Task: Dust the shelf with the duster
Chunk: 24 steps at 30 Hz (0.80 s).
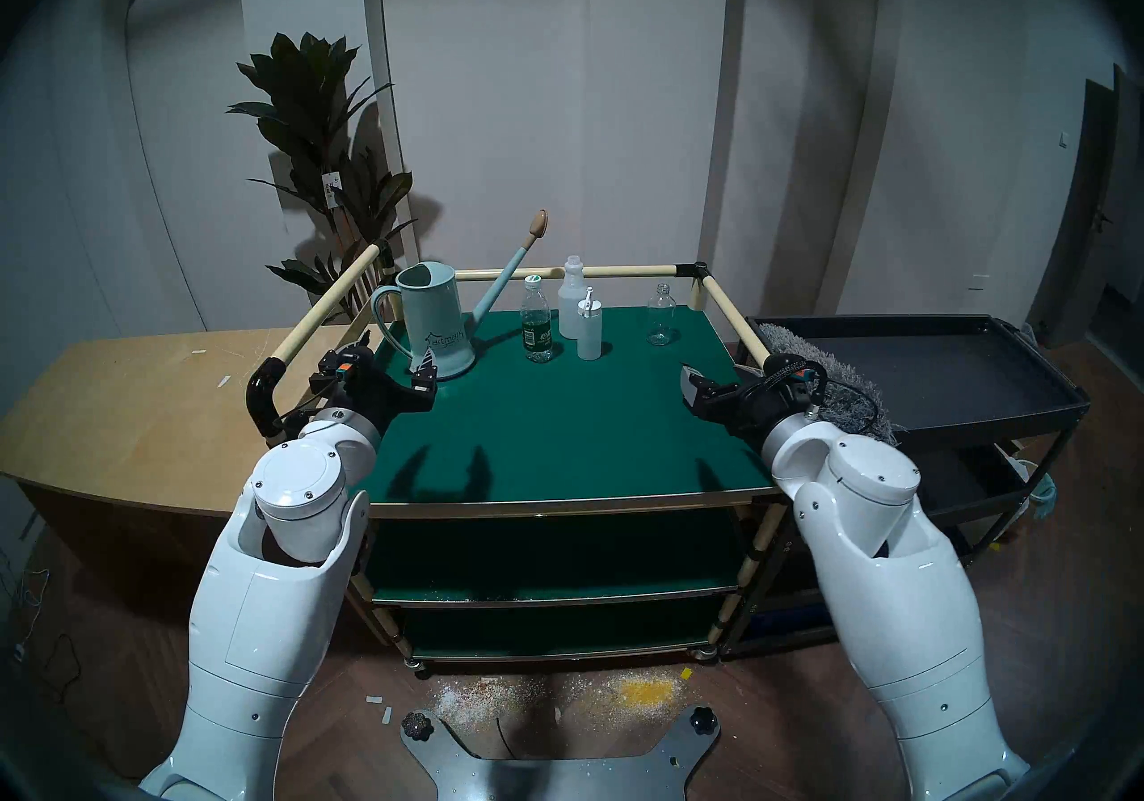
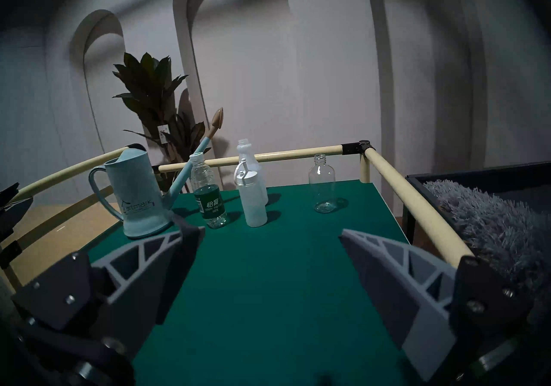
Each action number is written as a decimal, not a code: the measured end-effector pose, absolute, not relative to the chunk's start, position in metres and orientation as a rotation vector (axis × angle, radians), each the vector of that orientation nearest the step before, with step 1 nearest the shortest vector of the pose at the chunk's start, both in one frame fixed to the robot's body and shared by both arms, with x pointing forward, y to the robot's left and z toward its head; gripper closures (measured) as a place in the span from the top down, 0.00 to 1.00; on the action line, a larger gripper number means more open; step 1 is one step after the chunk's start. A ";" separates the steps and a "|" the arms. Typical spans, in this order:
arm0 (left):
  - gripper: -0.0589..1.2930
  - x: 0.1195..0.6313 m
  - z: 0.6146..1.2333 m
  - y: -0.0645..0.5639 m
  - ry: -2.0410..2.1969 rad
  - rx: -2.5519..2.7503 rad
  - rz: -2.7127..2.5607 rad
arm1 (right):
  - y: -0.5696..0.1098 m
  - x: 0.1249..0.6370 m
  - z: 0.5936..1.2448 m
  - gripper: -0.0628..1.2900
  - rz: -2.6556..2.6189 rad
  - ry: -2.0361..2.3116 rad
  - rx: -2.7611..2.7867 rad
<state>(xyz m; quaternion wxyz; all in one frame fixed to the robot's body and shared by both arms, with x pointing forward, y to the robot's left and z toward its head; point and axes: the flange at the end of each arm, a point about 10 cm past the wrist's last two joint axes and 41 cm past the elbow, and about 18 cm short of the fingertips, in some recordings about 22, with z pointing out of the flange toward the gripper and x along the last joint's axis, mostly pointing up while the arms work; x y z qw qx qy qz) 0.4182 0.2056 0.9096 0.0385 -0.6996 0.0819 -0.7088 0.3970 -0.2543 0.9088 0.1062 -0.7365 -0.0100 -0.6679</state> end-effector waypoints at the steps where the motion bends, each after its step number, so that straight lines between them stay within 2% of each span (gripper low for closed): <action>1: 0.97 0.418 0.909 0.205 0.253 -2.150 -2.178 | -0.252 0.397 0.908 0.94 -1.985 -0.018 -2.169; 24: 0.97 0.421 0.896 0.207 0.314 -2.151 -2.295 | -0.225 0.421 0.871 0.94 -2.396 0.237 -2.093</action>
